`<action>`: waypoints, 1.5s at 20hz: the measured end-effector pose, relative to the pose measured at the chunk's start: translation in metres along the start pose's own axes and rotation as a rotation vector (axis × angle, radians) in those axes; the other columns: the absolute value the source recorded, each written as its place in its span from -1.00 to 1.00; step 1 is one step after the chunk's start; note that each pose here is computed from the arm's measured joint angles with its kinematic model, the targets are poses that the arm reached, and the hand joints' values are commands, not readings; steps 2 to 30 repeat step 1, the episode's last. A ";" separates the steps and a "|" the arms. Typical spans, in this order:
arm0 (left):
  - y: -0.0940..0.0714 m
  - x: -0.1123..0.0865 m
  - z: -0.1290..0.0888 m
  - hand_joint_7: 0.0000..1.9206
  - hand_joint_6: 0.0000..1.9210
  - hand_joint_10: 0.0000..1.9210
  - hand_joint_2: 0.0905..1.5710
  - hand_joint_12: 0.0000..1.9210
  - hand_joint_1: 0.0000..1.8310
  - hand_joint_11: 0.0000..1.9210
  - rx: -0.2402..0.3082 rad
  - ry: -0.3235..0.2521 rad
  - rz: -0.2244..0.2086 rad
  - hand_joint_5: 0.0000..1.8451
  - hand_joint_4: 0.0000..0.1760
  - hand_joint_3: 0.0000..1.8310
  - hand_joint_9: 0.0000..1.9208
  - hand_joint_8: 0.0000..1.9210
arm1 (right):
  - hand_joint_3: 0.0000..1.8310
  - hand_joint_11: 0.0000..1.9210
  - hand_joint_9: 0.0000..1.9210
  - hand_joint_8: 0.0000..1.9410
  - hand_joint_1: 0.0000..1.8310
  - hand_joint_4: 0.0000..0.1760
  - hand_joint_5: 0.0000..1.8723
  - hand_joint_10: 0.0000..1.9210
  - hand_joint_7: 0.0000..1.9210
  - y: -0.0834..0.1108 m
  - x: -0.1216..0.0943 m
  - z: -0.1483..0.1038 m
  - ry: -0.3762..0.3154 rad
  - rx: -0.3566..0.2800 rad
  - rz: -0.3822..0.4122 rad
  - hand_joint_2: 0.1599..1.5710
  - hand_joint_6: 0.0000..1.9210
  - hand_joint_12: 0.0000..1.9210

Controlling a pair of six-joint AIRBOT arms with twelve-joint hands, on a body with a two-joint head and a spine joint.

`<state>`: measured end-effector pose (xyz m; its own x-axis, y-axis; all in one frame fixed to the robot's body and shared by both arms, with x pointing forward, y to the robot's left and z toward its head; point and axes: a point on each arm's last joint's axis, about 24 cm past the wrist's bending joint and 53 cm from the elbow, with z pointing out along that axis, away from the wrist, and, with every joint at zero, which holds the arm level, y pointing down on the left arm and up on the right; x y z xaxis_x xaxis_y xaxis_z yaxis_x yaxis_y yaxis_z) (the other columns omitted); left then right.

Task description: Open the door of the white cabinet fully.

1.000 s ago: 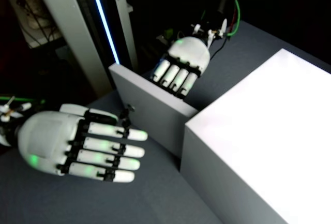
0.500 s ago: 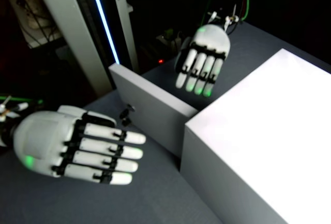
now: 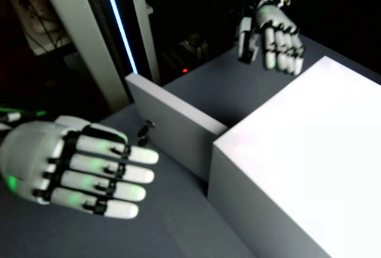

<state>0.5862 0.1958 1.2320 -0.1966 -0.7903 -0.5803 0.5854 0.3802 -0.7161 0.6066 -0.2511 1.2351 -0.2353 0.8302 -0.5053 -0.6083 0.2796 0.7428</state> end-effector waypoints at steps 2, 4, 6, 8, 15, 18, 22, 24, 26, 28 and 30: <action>0.002 -0.011 -0.002 -0.87 -1.00 -0.99 0.67 -1.00 -0.56 -1.00 -0.009 -0.042 0.005 -0.85 -1.00 -1.00 -0.92 -0.99 | -1.00 -0.83 -0.69 -1.00 -0.19 -1.00 -0.66 -1.00 -0.68 0.004 -0.001 0.000 -0.003 -0.015 0.001 0.81 -1.00 -0.69; 0.002 -0.011 -0.002 -0.87 -1.00 -0.99 0.67 -1.00 -0.56 -1.00 -0.009 -0.042 0.005 -0.85 -1.00 -1.00 -0.92 -0.99 | -1.00 -0.83 -0.69 -1.00 -0.19 -1.00 -0.66 -1.00 -0.68 0.004 -0.001 0.000 -0.003 -0.015 0.001 0.81 -1.00 -0.69; 0.002 -0.011 -0.002 -0.87 -1.00 -0.99 0.67 -1.00 -0.56 -1.00 -0.009 -0.042 0.005 -0.85 -1.00 -1.00 -0.92 -0.99 | -1.00 -0.83 -0.69 -1.00 -0.19 -1.00 -0.66 -1.00 -0.68 0.004 -0.001 0.000 -0.003 -0.015 0.001 0.81 -1.00 -0.69; 0.002 -0.011 -0.002 -0.87 -1.00 -0.99 0.67 -1.00 -0.56 -1.00 -0.009 -0.042 0.005 -0.85 -1.00 -1.00 -0.92 -0.99 | -1.00 -0.83 -0.69 -1.00 -0.19 -1.00 -0.66 -1.00 -0.68 0.004 -0.001 0.000 -0.003 -0.015 0.001 0.81 -1.00 -0.69; 0.002 -0.011 -0.002 -0.87 -1.00 -0.99 0.67 -1.00 -0.56 -1.00 -0.009 -0.042 0.005 -0.85 -1.00 -1.00 -0.92 -0.99 | -1.00 -0.83 -0.69 -1.00 -0.19 -1.00 -0.66 -1.00 -0.68 0.004 -0.001 0.000 -0.003 -0.015 0.001 0.81 -1.00 -0.69; 0.002 -0.011 -0.002 -0.87 -1.00 -0.99 0.67 -1.00 -0.56 -1.00 -0.009 -0.042 0.005 -0.85 -1.00 -1.00 -0.92 -0.99 | -1.00 -0.83 -0.69 -1.00 -0.19 -1.00 -0.66 -1.00 -0.68 0.004 -0.001 0.000 -0.003 -0.015 0.001 0.81 -1.00 -0.69; 0.002 -0.011 -0.002 -0.87 -1.00 -0.99 0.67 -1.00 -0.56 -1.00 -0.009 -0.042 0.005 -0.85 -1.00 -1.00 -0.92 -0.99 | -1.00 -0.83 -0.69 -1.00 -0.19 -1.00 -0.66 -1.00 -0.68 0.004 -0.001 0.000 -0.003 -0.015 0.001 0.81 -1.00 -0.69; 0.002 -0.011 -0.002 -0.87 -1.00 -0.99 0.67 -1.00 -0.56 -1.00 -0.009 -0.042 0.005 -0.85 -1.00 -1.00 -0.92 -0.99 | -1.00 -0.83 -0.69 -1.00 -0.19 -1.00 -0.66 -1.00 -0.68 0.004 -0.001 0.000 -0.003 -0.015 0.001 0.81 -1.00 -0.69; 0.002 -0.011 -0.002 -0.87 -1.00 -0.99 0.67 -1.00 -0.56 -1.00 -0.009 -0.042 0.005 -0.85 -1.00 -1.00 -0.92 -0.99 | -1.00 -0.83 -0.69 -1.00 -0.19 -1.00 -0.66 -1.00 -0.68 0.004 -0.001 0.000 -0.003 -0.015 0.001 0.81 -1.00 -0.69; 0.002 -0.011 -0.002 -0.87 -1.00 -0.99 0.67 -1.00 -0.56 -1.00 -0.009 -0.042 0.005 -0.85 -1.00 -1.00 -0.92 -0.99 | -1.00 -0.83 -0.69 -1.00 -0.19 -1.00 -0.66 -1.00 -0.68 0.004 -0.001 0.000 -0.003 -0.015 0.001 0.81 -1.00 -0.69; 0.002 -0.011 -0.002 -0.87 -1.00 -0.99 0.67 -1.00 -0.56 -1.00 -0.009 -0.042 0.005 -0.85 -1.00 -1.00 -0.92 -0.99 | -1.00 -0.83 -0.69 -1.00 -0.19 -1.00 -0.66 -1.00 -0.68 0.004 -0.001 0.000 -0.003 -0.015 0.001 0.81 -1.00 -0.69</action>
